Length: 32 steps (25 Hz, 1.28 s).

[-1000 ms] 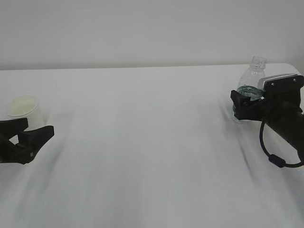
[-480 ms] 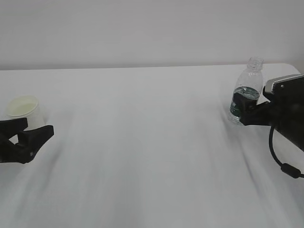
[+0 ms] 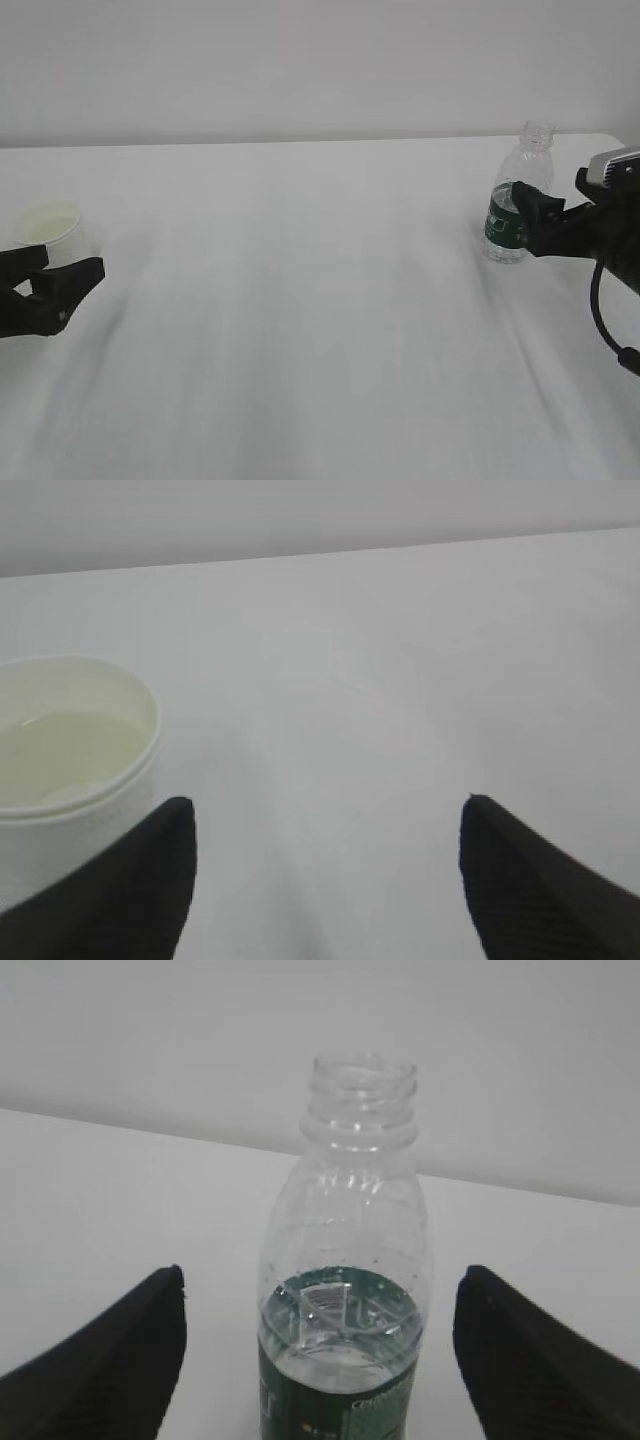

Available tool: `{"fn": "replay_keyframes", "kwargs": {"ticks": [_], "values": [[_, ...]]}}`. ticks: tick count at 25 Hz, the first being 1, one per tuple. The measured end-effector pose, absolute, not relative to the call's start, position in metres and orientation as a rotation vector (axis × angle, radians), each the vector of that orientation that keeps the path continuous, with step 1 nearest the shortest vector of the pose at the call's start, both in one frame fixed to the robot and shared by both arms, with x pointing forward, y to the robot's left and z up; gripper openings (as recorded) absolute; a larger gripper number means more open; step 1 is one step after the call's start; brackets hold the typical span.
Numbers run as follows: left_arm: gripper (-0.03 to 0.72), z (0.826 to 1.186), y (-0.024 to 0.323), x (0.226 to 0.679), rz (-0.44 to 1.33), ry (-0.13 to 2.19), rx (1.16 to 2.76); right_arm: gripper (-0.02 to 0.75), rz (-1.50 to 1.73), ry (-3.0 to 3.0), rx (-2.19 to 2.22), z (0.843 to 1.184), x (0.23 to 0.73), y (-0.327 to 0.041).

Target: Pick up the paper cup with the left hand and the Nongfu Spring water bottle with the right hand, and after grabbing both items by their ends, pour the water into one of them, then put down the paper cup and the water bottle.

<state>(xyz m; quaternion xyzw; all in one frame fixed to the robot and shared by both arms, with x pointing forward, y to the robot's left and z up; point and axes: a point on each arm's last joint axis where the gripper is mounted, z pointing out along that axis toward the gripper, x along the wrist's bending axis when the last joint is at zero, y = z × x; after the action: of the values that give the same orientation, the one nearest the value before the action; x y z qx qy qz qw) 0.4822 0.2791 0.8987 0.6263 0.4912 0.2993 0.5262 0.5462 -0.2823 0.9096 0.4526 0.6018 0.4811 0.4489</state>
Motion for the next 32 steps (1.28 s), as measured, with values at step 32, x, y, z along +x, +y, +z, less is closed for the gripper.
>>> {"fn": "replay_keyframes", "kwargs": {"ticks": [32], "values": [[0.587,0.950,0.303,0.480,1.065,1.219,1.251,0.603,1.196,1.331,1.106,0.961,0.520,-0.290]]}}
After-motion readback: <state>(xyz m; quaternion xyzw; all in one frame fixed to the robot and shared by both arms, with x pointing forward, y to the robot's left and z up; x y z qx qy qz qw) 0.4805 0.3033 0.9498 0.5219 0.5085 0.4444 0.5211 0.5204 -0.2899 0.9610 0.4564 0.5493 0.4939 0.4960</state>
